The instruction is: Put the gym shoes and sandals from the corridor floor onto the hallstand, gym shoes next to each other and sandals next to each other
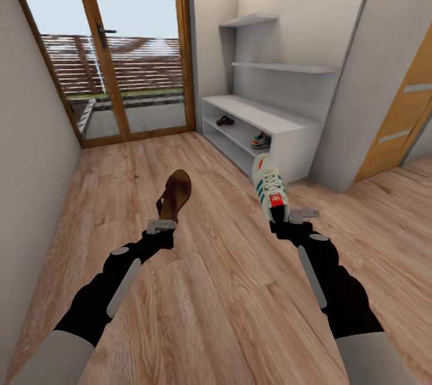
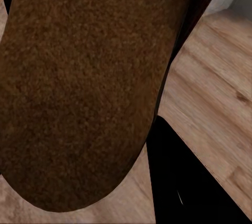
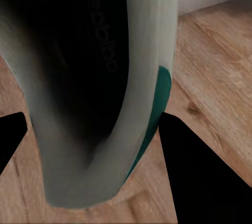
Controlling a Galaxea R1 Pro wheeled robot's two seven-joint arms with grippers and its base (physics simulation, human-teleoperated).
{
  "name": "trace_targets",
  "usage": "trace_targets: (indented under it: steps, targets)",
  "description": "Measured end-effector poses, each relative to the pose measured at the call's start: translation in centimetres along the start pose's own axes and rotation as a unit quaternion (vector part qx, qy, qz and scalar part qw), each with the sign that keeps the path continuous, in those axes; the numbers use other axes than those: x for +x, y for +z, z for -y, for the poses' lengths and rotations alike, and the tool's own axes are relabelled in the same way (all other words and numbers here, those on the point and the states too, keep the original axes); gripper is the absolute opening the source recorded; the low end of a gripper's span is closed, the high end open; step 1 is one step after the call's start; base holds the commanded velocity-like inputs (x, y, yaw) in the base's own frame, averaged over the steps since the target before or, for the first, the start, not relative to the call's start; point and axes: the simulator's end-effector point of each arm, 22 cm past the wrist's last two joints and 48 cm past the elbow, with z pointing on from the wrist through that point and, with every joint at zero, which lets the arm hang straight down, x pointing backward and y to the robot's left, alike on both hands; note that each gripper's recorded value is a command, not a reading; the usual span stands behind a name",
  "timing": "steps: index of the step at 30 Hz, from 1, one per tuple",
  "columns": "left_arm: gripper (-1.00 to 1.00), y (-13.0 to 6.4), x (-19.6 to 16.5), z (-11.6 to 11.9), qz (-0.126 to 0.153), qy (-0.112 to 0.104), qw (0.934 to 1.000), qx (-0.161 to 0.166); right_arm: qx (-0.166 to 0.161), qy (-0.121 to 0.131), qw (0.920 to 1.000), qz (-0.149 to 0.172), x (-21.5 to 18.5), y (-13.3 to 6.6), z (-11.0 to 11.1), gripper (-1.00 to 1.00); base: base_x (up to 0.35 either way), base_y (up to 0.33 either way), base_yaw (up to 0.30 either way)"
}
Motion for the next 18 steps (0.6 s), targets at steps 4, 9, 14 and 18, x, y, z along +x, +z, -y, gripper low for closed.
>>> trace_targets:
  steps: [4, 9, 14, 18]
  targets:
    - [-1.00, -0.10, -0.20, 0.06, 0.002, 0.000, 1.0000, 0.000, 0.000, 0.000, 1.0000, 0.002, -0.17, -0.12, 0.01, -1.00, 0.320, 0.179, 0.261]
    - [-1.00, -0.13, -0.33, 0.28, 0.003, 0.000, 1.0000, 0.002, 0.000, 0.000, 1.0000, 0.003, -0.31, -0.22, 0.02, -1.00, 0.311, 0.194, 0.272]
    - [-1.00, -0.10, -0.34, 0.45, 0.003, -0.001, 1.0000, 0.003, 0.000, 0.000, 1.0000, 0.003, -0.33, -0.23, 0.03, -1.00, 0.310, 0.197, 0.237]
    - [-1.00, -0.02, -0.30, 0.83, 0.003, -0.003, 1.0000, 0.005, 0.000, 0.000, 1.0000, 0.003, -0.33, -0.24, 0.04, -1.00, 0.319, 0.137, 0.024]
